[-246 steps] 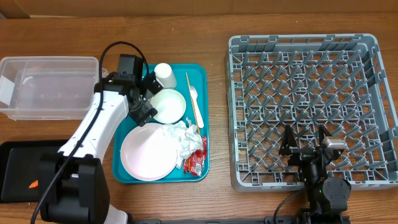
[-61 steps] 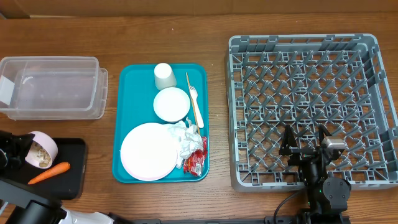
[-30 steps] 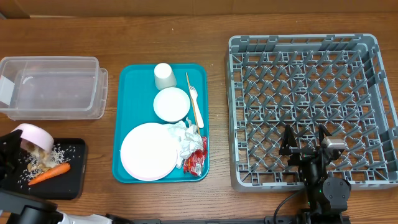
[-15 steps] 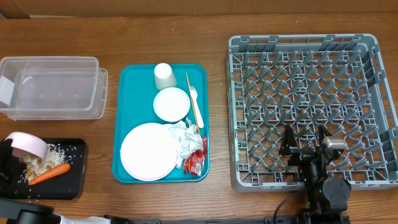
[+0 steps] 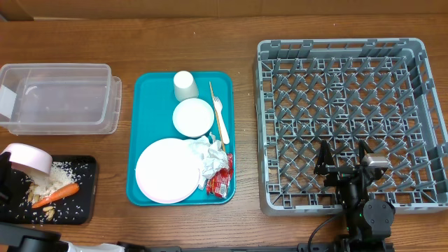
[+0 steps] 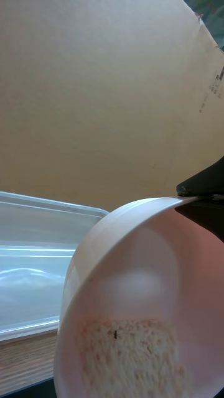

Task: Sort waste into correct bins and load items into the dishwasher
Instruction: 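Tilt the pink bowl to dump rice onto the black tray, then return the empty pink bowl to the teal tray and release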

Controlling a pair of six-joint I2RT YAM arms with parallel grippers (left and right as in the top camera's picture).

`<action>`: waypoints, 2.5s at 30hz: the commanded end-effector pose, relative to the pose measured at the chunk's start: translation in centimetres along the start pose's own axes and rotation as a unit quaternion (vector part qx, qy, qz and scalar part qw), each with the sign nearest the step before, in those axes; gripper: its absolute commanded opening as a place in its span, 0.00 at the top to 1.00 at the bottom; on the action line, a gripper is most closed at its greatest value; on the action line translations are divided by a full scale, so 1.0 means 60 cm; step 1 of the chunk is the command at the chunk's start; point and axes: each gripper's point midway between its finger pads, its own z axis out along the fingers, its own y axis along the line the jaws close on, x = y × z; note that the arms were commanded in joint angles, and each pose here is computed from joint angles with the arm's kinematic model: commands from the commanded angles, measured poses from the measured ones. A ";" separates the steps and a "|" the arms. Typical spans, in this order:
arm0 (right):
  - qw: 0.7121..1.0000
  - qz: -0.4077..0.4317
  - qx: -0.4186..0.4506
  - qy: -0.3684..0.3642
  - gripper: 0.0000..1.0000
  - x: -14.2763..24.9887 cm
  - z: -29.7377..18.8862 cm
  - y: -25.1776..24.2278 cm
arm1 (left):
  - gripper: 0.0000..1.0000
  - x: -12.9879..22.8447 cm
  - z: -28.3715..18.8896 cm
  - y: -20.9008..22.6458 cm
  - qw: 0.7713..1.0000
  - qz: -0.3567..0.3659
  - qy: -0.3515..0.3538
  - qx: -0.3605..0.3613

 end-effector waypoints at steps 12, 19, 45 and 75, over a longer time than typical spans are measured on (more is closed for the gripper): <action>1.000 -0.001 0.006 -0.001 0.00 0.004 0.001 -0.005 | 0.96 -0.001 -0.010 -0.015 0.999 0.047 -0.009 0.015; 1.000 -0.001 0.006 -0.001 0.00 0.004 0.001 -0.005 | 0.96 -0.005 -0.009 -0.016 0.999 0.046 -0.011 0.016; 1.000 -0.001 0.006 -0.001 0.00 0.004 0.001 -0.005 | 0.96 -0.009 -0.003 -0.048 0.995 0.079 -0.001 0.062; 1.000 -0.001 0.006 -0.001 0.00 0.004 0.001 -0.005 | 0.96 0.023 0.021 -0.070 0.994 0.053 0.040 0.089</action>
